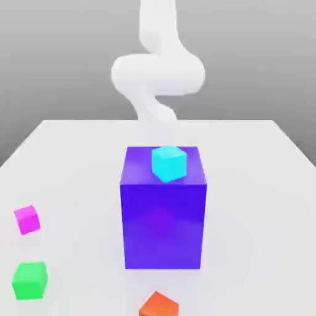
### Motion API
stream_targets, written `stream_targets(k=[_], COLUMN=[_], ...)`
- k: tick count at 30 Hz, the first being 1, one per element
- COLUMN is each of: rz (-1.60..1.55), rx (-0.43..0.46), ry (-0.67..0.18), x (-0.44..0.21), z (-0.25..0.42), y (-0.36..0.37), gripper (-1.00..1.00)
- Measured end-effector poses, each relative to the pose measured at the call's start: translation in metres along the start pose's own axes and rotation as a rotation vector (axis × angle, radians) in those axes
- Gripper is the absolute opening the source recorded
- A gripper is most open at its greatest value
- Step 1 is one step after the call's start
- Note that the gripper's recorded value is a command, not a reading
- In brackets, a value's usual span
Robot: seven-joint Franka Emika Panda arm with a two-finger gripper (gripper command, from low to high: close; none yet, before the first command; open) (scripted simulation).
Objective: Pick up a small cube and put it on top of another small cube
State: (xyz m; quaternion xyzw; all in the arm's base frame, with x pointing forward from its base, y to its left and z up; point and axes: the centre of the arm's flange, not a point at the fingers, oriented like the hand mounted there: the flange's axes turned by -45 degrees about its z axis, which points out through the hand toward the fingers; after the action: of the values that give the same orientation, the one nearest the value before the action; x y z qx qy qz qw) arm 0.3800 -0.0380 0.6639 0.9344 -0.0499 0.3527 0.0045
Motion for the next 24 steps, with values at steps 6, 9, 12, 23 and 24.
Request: stream_targets(k=[6,9,12,23,24], rz=[0.198,0.302,0.411,0.815,0.821], rx=[-0.109,-0.158,-0.204,-0.337,-0.339], ry=[-0.185,-0.273,-0.359,-0.648,-0.654], x=[-0.045,-0.086,-0.139,-0.384,-0.395], z=[0.126,0.174,0.213,0.277,0.283], y=[0.103,0.156,0.206,0.322,0.323], gripper=[0.00,0.00,0.00,0.00,0.00])
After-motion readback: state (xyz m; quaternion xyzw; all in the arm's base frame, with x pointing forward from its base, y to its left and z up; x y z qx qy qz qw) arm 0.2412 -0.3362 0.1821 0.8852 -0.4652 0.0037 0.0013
